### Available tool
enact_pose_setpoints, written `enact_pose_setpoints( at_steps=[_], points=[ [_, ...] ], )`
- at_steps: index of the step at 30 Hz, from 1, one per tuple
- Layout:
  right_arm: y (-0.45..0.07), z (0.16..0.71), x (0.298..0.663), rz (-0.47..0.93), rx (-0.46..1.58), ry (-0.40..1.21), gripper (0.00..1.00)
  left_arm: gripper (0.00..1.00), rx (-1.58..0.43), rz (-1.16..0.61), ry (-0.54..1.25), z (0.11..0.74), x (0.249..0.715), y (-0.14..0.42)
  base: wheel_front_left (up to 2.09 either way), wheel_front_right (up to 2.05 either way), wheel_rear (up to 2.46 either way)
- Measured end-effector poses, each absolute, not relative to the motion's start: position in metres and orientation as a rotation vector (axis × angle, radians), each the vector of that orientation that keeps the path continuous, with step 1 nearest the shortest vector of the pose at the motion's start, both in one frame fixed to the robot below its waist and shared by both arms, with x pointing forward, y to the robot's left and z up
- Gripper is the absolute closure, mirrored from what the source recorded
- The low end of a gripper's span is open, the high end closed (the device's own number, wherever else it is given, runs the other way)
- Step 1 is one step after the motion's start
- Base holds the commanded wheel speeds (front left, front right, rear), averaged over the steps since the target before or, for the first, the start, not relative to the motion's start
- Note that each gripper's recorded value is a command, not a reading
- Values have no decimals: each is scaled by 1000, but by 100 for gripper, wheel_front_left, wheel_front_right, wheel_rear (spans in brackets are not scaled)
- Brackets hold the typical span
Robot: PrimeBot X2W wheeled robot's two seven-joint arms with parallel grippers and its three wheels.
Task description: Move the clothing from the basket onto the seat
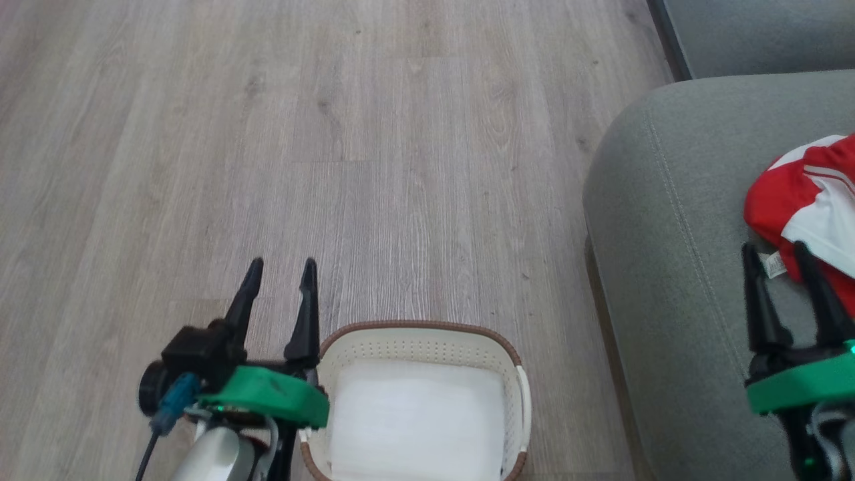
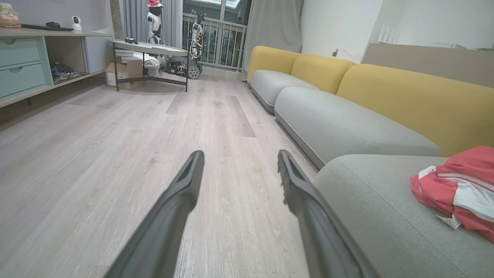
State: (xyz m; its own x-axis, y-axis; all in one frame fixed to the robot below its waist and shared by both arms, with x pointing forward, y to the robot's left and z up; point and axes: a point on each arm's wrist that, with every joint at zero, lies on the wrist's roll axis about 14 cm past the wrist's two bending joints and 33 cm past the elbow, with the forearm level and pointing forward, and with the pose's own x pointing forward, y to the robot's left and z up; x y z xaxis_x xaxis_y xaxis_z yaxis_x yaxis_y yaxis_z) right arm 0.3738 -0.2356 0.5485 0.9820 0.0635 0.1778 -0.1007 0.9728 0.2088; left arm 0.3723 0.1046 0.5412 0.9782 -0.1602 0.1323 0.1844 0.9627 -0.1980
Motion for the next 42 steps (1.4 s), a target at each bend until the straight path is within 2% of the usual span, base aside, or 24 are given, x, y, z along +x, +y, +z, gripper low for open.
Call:
enact_pose_setpoints(
  at_steps=[9,42],
  points=[
    [-218,537,364,105,218,-147,0,0,-194,-107,-90,523,366,126,0,0,0],
    [-207,533,356,125,218,-136,0,0,-140,-153,-71,509,365,123,0,0,0]
  ],
)
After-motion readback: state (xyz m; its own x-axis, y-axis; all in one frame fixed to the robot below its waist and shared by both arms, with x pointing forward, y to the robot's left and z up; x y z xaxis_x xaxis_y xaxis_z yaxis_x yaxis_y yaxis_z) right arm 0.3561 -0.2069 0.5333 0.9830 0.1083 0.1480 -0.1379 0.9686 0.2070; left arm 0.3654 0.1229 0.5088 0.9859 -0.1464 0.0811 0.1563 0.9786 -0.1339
